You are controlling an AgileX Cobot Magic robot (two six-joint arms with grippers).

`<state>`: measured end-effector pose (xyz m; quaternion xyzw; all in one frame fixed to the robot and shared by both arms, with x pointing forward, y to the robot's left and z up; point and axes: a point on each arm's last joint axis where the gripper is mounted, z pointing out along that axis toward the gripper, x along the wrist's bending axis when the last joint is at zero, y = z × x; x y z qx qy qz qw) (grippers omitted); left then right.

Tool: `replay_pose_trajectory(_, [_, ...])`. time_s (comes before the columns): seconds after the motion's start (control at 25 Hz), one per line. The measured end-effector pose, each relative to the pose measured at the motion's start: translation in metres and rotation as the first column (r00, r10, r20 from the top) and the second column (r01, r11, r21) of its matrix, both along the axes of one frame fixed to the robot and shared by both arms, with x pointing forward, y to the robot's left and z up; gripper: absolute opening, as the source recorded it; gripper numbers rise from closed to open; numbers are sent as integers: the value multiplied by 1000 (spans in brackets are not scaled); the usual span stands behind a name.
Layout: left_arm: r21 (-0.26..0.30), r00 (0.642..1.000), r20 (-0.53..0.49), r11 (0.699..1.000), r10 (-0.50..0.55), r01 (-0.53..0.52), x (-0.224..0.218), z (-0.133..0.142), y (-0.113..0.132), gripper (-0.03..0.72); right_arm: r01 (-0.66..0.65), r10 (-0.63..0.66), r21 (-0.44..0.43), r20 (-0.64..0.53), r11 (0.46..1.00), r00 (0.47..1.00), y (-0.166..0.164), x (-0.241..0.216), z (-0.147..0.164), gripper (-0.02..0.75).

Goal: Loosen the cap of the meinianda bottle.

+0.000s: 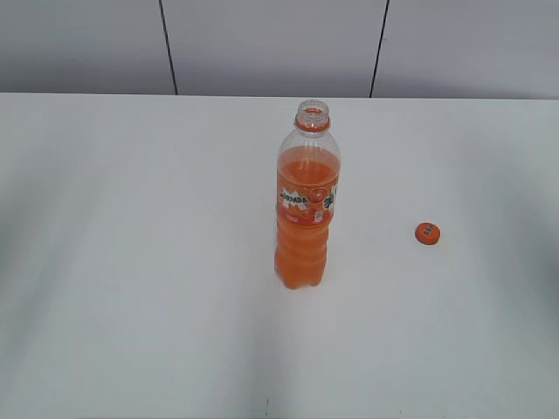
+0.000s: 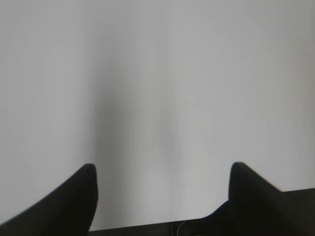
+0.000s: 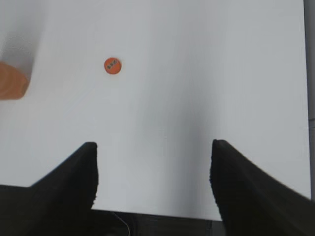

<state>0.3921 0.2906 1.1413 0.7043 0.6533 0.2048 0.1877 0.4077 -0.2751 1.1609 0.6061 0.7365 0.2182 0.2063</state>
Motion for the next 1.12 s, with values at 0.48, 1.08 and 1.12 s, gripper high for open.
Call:
replay_pose_trajectory(0.48, [-81,929,371,996,-7,40,-140,-19,10,497,-10,-3,48,254,999,967,-19,-136,-74,534])
replay_pose_trajectory(1.08, [-75,847,526,989,-71,129,-175,-70,8,489,-23,-10,70,436,997,900,-26,-186,-100,534])
replay_pose_trajectory(1.12, [-74,847,525,986,-88,149,-173,-72,7,489,-23,-9,69,435,997,900,-26,-186,-100,534])
